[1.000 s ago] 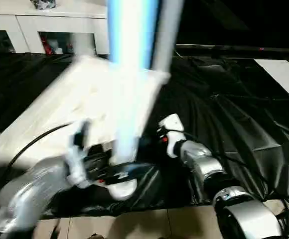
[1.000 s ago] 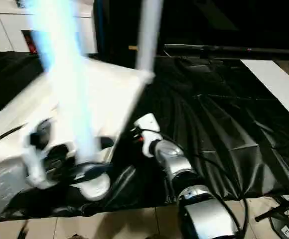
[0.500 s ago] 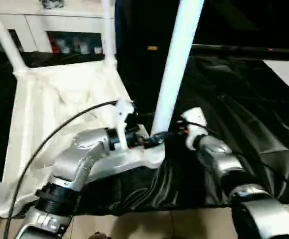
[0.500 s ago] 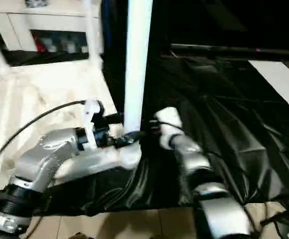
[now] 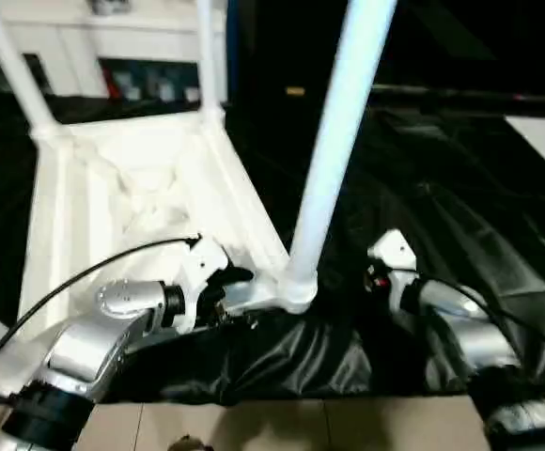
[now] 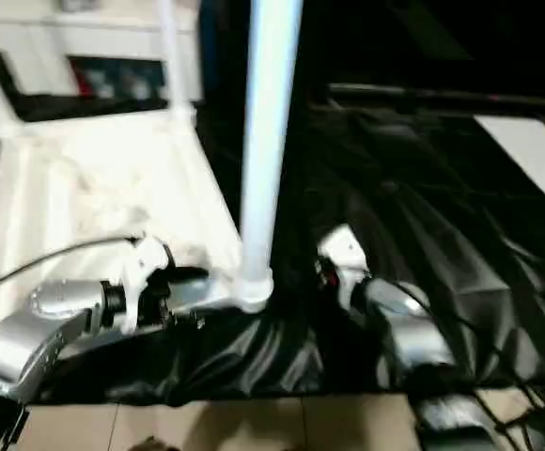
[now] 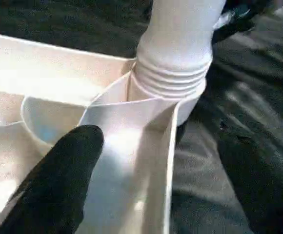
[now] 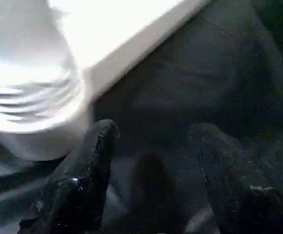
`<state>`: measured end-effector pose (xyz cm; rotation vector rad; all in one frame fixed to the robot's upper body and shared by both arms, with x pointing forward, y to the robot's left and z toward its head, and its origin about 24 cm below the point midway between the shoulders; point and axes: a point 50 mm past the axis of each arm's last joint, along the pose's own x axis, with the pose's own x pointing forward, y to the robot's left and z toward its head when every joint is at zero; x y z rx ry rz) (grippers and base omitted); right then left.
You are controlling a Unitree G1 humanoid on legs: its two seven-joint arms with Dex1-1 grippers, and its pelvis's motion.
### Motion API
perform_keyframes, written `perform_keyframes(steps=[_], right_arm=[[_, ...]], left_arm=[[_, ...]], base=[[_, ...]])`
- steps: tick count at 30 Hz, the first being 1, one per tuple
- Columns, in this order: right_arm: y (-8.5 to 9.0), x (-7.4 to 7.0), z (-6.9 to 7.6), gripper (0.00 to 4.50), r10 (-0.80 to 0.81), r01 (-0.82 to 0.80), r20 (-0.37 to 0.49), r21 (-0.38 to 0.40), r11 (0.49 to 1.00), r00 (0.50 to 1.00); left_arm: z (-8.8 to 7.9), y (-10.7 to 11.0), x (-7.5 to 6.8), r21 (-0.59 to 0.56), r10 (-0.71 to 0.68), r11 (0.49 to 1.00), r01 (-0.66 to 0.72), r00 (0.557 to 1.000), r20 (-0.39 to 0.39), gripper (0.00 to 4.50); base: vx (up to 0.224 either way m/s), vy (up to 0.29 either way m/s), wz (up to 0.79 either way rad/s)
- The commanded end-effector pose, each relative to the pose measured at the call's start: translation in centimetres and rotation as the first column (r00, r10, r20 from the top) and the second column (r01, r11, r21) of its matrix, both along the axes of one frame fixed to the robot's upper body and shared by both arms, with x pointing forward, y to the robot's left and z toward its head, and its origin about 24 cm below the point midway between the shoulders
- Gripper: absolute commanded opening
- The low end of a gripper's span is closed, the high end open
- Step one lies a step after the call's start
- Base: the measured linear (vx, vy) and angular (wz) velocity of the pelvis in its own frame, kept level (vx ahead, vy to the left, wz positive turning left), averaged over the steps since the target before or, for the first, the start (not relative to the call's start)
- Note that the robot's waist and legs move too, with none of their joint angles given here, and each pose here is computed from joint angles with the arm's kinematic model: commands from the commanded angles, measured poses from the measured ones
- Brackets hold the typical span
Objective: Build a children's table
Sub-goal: Rotate table base, then rotate leg to tighten
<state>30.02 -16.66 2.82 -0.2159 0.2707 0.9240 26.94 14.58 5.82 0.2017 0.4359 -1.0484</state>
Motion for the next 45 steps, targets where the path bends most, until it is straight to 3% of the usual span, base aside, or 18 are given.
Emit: perform_keyframes(steps=[1, 7, 8, 11, 25, 32, 43, 45], right_arm=[[-0.1, -0.6, 0.9, 2.73, 0.08, -0.08, -0.012, -0.004, 0.997, 0.997], [-0.5, -1.3, 2.1, 2.73, 0.171, -0.171, -0.054, -0.005, 0.985, 0.984], [-0.5, -1.6, 2.3, 3.02, 0.183, -0.184, -0.067, 0.003, 0.983, 0.981], [-0.6, -2.0, 2.8, 3.1, 0.206, -0.205, -0.093, 0.022, 0.979, 0.974], [-1.0, -2.7, 3.1, 4.41, 0.212, -0.214, -0.134, 0.003, 0.977, 0.968], [-0.7, -2.6, 3.0, 4.5, 0.21, -0.211, -0.132, 0.009, 0.977, 0.969], [1.9, -1.4, 2.7, 4.5, 0.284, -0.282, -0.114, 0.033, 0.959, 0.952], [2.5, -1.0, 2.5, 4.5, 0.294, -0.296, -0.106, 0.001, 0.955, 0.95]], left_arm=[[-0.1, -0.1, 0.5, 0.043, 0.005, 0.999, -0.006, 1.0, 0.016, 4.01], [0.0, 0.2, 1.0, 0.08, -0.031, 0.996, 0.033, 0.999, -0.027, 3.46], [0.0, 0.2, 1.0, 0.082, -0.04, 0.996, 0.043, 0.998, -0.043, 3.29], [0.1, 0.3, 1.1, 0.089, -0.051, 0.994, 0.055, 0.997, -0.054, 3.18], [-0.4, 0.0, 0.7, 0.087, -0.086, 0.992, 0.096, 0.99, -0.109, 1.88], [-1.0, 0.4, 0.5, 0.099, -0.092, 0.989, 0.106, 0.987, -0.135, 1.39], [-1.0, 0.9, 0.3, 0.07, -0.109, 0.99, 0.121, 0.982, -0.157, 0.56], [-1.2, 1.1, 0.1, 0.07, -0.114, 0.989, 0.128, 0.979, -0.171, 0.28]], base=[[0.0, 0.0, 0.0], [0.0, 0.0, 0.0], [0.0, 0.0, 0.0], [0.0, 0.0, 0.0], [0.0, 0.0, 0.0], [0.0, 0.0, 0.0], [0.0, 0.0, 0.0], [0.0, 0.0, 0.0]])
